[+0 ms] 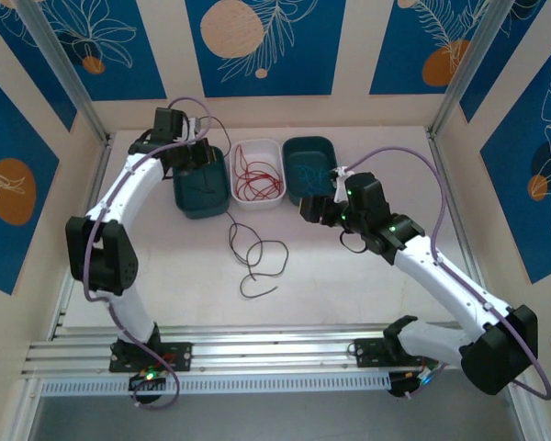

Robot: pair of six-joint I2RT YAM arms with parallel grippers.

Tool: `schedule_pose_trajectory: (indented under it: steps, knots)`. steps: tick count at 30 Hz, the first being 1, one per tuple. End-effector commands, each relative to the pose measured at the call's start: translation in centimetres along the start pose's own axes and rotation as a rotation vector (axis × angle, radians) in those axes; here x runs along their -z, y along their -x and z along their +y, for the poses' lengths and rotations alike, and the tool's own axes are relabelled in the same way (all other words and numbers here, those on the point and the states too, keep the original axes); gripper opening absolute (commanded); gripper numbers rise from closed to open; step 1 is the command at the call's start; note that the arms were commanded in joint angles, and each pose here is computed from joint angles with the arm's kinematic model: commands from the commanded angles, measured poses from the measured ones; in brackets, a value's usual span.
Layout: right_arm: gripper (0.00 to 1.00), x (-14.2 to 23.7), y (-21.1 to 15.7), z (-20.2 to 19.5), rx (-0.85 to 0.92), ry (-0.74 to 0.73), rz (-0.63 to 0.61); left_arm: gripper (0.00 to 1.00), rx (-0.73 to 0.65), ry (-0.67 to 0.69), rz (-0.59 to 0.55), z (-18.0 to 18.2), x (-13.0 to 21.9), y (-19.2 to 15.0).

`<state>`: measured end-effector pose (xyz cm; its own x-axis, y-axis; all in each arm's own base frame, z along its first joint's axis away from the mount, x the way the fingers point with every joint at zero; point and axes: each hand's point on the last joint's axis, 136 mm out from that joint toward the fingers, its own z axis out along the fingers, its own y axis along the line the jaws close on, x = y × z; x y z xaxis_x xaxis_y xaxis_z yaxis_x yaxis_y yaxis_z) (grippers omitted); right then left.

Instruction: Untangle the cables

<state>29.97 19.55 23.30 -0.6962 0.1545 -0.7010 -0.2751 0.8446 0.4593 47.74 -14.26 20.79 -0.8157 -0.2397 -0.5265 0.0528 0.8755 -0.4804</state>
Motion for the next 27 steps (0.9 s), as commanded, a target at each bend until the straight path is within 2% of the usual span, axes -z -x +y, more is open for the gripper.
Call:
schedule_pose_trajectory:
  steps: [1,10,11,18,22,27]
  knots:
    - [0.7,0.5,-0.6,-1.1,-0.002,-0.04,0.007,0.0,0.089,0.006,0.011,1.8,-1.8,-0.2]
    - [0.7,0.5,-1.0,-1.8,-0.023,-0.046,0.012,0.0,0.221,0.108,0.069,7.4,-4.9,-2.6]
    - [0.7,0.5,-1.0,-1.7,-0.026,-0.043,0.013,0.04,0.228,0.117,0.075,7.9,-5.2,-2.8]
    - [0.7,0.4,-0.9,-1.8,-0.03,-0.04,0.015,0.17,0.233,0.151,0.097,8.9,-5.8,-3.5]
    - [0.7,0.3,-1.0,-1.8,-0.033,-0.039,0.02,0.32,0.228,0.157,0.092,9.0,-5.5,-3.6]
    - [0.7,0.1,-1.0,-1.7,-0.036,-0.033,0.024,0.36,0.212,0.165,0.077,8.8,-4.7,-3.4]
